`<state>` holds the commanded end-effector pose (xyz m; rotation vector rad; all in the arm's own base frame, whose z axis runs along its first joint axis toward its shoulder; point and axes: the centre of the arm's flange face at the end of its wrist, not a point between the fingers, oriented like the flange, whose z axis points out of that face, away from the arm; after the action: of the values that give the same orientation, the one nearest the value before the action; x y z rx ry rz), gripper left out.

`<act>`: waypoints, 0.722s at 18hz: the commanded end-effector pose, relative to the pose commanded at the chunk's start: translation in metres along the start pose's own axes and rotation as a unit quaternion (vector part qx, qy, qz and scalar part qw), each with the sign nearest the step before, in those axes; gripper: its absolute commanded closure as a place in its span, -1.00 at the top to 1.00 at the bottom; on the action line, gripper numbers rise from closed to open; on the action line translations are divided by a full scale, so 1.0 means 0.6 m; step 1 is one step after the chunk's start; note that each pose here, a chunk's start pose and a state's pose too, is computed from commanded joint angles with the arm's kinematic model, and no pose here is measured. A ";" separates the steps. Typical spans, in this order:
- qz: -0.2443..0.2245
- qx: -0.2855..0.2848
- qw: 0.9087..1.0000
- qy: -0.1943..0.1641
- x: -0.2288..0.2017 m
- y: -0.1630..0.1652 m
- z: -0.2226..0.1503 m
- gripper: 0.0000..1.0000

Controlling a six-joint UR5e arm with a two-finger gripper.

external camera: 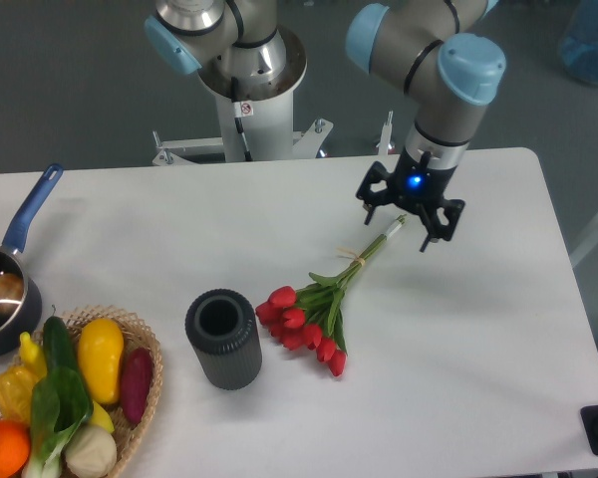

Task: Pick up the flowers from the table
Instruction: 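Move the open gripper over the stems of the red tulip bundle, then lower the gripper onto the tulip stems and close it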

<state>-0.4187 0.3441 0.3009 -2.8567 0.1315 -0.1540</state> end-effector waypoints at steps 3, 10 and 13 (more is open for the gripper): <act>0.007 -0.004 1.000 0.017 0.007 -0.021 0.035 1.00; -0.004 -0.004 1.000 0.021 0.008 -0.066 0.119 1.00; 0.001 -0.012 0.999 0.034 0.006 -0.071 0.156 1.00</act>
<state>-0.4011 0.4096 0.2235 -2.8751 0.1510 -0.2508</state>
